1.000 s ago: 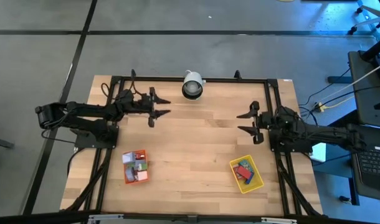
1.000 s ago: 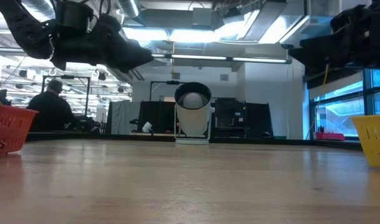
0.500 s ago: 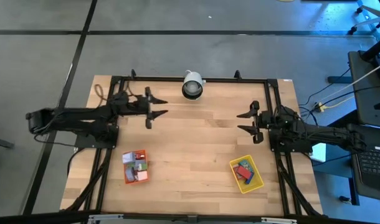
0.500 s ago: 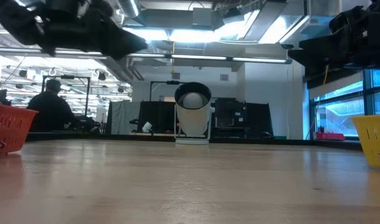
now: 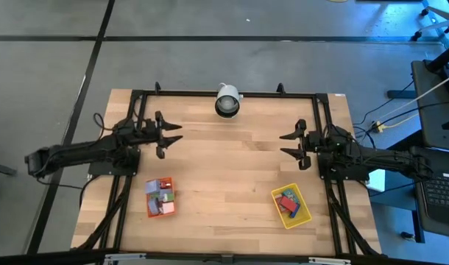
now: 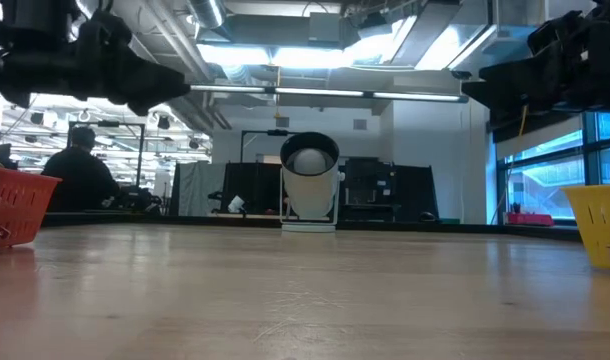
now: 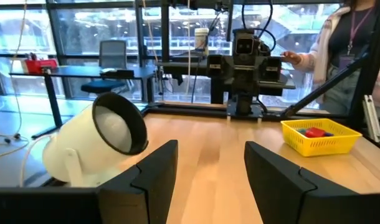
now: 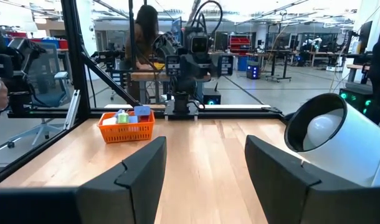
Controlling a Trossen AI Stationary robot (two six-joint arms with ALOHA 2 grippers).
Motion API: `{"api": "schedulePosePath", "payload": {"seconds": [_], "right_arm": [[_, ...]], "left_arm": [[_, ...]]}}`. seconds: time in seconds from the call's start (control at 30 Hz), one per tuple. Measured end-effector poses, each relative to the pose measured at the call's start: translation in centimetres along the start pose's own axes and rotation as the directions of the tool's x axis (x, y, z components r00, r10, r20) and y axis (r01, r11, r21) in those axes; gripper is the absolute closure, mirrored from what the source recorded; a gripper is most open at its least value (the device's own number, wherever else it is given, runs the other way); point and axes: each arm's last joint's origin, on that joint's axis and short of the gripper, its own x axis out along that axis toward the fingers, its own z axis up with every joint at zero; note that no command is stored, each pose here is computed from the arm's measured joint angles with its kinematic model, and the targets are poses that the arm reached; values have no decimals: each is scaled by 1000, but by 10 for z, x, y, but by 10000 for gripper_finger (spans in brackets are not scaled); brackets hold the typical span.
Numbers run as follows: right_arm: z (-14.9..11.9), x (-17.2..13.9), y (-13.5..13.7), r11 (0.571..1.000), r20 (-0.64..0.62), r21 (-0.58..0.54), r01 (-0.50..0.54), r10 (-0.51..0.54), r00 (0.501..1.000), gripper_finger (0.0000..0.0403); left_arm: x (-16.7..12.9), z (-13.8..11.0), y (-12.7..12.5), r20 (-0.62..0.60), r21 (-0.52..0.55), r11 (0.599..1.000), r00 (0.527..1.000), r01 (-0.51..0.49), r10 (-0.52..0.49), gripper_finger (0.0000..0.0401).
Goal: Pick & Place Office items
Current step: Return to Home Position
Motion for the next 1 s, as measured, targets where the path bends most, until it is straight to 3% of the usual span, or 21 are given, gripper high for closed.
{"api": "schedulePosePath", "payload": {"seconds": [0.4,0.83,1.0], "right_arm": [[0,0,-1,998,2,53,44,-44,999,184],[0,0,-2,997,-2,50,53,-53,999,184],[-1,0,-2,997,-14,49,54,-53,998,184]], "left_arm": [[-8,-12,-10,-108,11,999,993,41,-39,219],[-9,-18,-11,-170,72,994,981,-84,95,219],[-9,-18,-13,-171,25,1000,985,-20,24,219]]}}
